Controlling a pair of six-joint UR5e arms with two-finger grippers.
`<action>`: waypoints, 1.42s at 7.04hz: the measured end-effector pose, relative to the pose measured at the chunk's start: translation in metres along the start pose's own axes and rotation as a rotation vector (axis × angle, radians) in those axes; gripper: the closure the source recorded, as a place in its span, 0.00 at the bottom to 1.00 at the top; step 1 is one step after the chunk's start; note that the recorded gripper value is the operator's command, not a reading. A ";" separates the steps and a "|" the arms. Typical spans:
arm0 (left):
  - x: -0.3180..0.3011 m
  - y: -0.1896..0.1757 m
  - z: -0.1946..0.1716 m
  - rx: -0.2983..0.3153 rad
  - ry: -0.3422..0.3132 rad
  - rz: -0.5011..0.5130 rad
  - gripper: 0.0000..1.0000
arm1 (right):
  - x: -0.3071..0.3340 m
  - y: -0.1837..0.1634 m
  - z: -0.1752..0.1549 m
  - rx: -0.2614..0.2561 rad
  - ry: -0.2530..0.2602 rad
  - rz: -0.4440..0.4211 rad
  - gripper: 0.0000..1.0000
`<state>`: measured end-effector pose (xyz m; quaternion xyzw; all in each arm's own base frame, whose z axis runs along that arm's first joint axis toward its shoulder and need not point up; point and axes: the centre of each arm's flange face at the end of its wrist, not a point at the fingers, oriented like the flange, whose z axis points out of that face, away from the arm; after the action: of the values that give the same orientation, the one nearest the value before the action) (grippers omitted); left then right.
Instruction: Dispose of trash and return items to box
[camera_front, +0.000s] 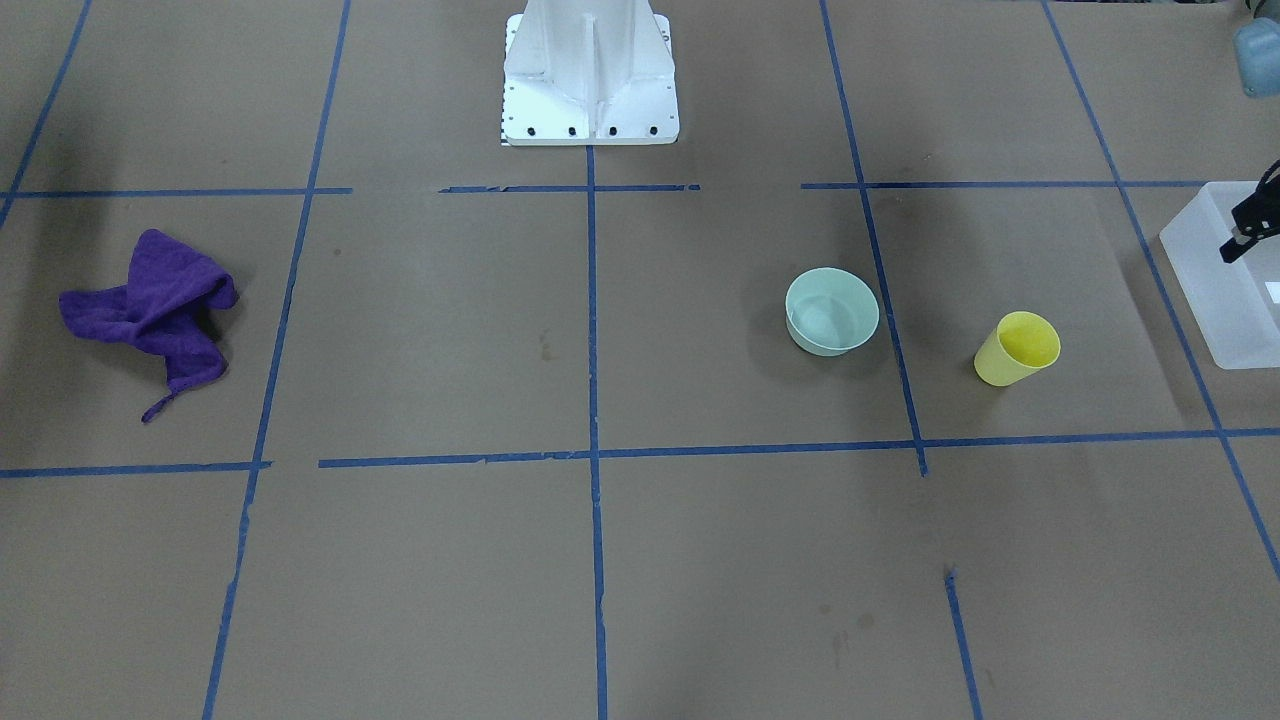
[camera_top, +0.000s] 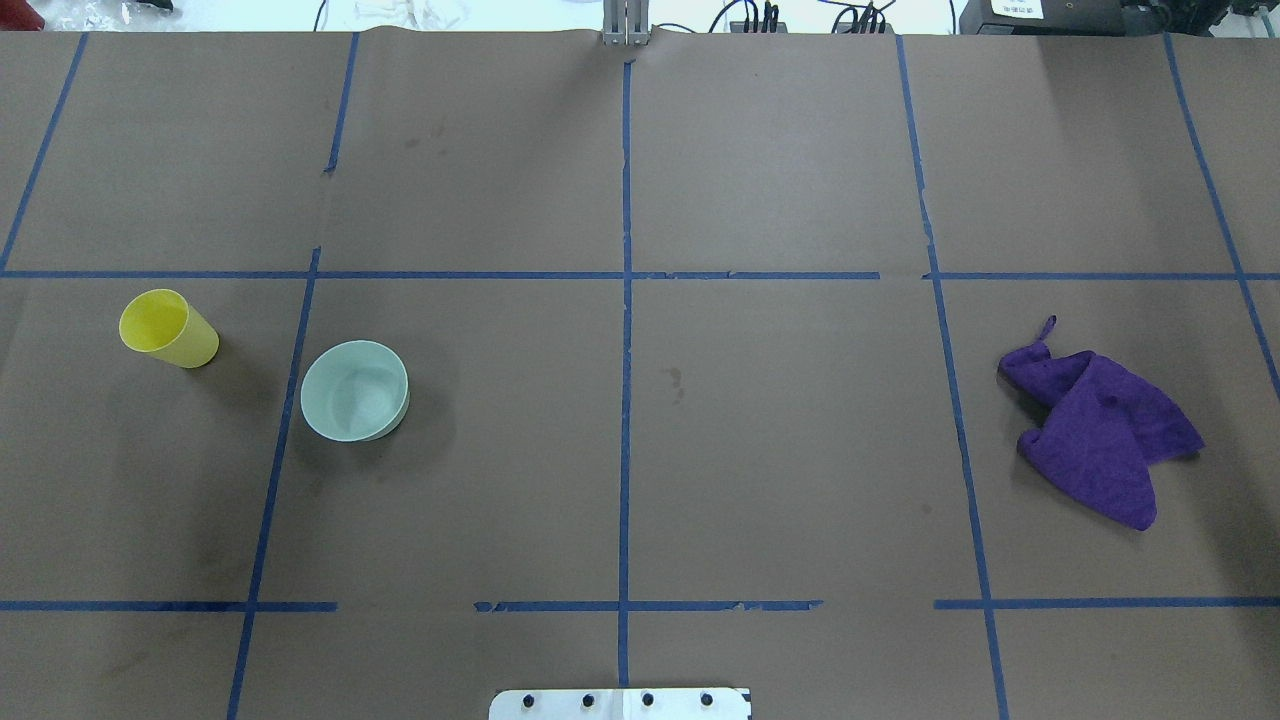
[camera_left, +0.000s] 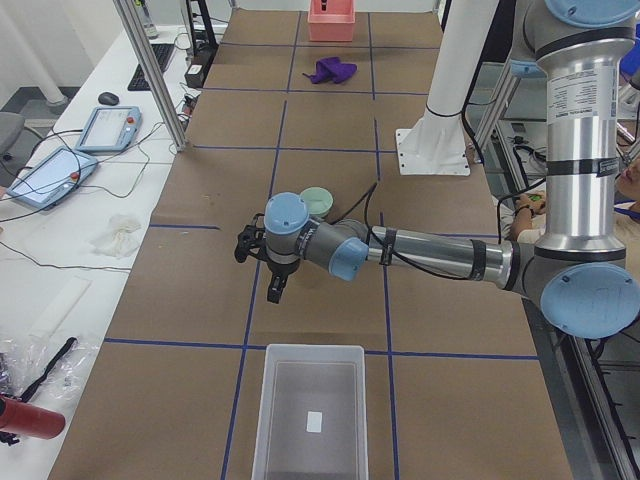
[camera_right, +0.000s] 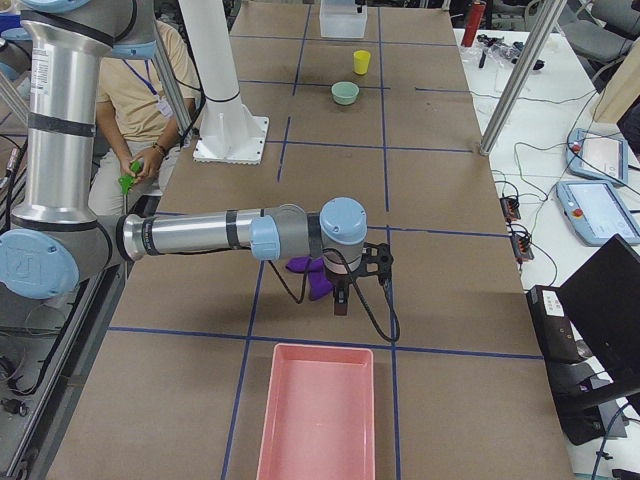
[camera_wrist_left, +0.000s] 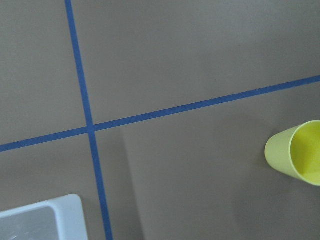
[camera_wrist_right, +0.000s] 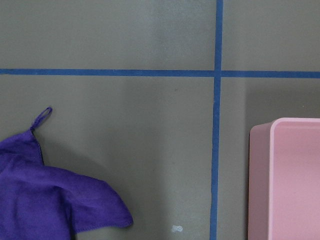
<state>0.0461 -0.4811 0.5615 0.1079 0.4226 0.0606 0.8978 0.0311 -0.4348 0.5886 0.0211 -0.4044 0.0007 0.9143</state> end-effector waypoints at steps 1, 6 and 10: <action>0.013 -0.011 0.013 -0.011 0.009 -0.018 0.00 | 0.000 0.000 0.000 0.000 0.000 0.000 0.00; 0.053 -0.044 0.059 -0.049 -0.011 -0.029 0.00 | -0.010 -0.001 -0.007 0.015 -0.007 -0.022 0.00; 0.083 -0.056 0.104 -0.114 -0.002 -0.049 0.00 | -0.017 0.002 -0.005 -0.002 -0.071 -0.019 0.00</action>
<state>0.1805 -0.5335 0.5503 0.0460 0.4201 0.0624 0.9041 0.0235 -0.4322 0.5725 0.0239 -0.4363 -0.0091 0.8994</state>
